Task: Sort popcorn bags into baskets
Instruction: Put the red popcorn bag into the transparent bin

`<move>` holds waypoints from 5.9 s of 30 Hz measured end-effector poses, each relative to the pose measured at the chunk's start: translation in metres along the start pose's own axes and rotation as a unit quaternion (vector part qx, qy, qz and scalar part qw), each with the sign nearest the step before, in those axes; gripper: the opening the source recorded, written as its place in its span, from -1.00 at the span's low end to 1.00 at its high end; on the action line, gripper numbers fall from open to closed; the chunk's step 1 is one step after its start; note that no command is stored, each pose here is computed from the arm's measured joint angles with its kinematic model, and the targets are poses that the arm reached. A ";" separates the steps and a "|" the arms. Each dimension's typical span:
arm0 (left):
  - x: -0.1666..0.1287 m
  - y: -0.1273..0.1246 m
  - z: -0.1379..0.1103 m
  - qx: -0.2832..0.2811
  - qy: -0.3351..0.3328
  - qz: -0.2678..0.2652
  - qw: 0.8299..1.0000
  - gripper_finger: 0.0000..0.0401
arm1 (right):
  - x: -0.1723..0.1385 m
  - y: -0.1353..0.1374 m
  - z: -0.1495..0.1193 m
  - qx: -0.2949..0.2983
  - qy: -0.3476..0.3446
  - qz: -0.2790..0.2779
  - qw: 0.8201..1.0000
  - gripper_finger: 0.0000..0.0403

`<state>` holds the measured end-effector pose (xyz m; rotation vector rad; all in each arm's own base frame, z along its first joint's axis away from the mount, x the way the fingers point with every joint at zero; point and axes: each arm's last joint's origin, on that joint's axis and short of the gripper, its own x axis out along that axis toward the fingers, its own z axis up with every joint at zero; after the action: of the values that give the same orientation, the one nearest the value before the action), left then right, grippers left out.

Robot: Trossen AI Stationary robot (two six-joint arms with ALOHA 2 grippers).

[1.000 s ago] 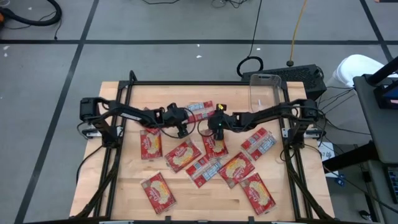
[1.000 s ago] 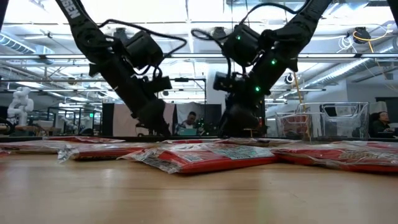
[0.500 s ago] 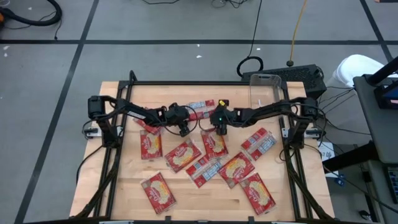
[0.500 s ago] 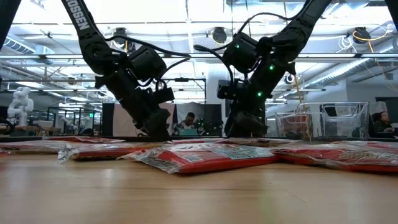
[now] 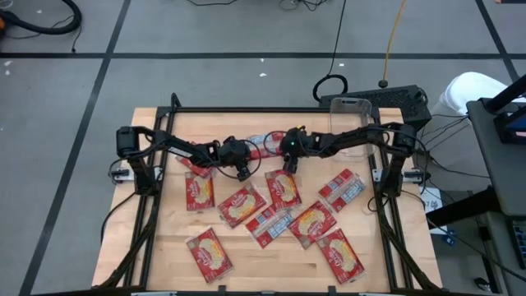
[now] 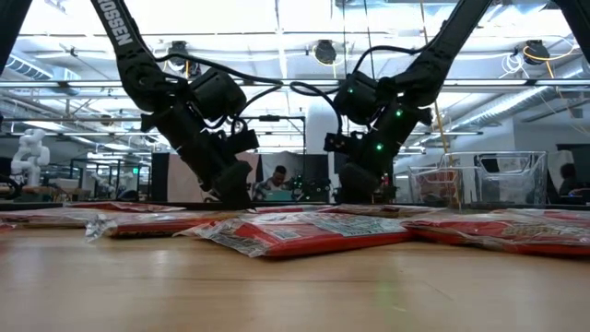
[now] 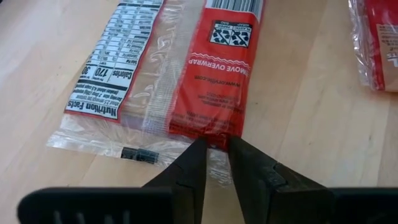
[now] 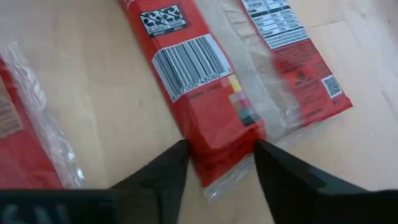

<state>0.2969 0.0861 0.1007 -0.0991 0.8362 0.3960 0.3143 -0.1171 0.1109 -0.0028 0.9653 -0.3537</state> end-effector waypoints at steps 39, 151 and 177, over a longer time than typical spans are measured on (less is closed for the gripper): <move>-0.033 0.002 0.024 0.080 -0.061 0.109 0.989 -0.08 | -0.050 0.019 0.016 -0.102 -0.007 -0.123 0.987 -0.45; 0.004 0.055 0.048 0.122 -0.065 0.011 0.990 -0.97 | -0.020 0.017 -0.029 -0.420 -0.002 -0.090 0.903 -0.24; 0.038 0.066 0.062 0.195 0.060 -0.034 0.978 -0.94 | -0.021 0.019 -0.025 -0.515 -0.023 -0.081 0.853 0.13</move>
<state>0.3385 0.1731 0.1184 0.2140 1.0138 0.1577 0.2890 -0.0888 0.1098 -1.0773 1.0109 0.0495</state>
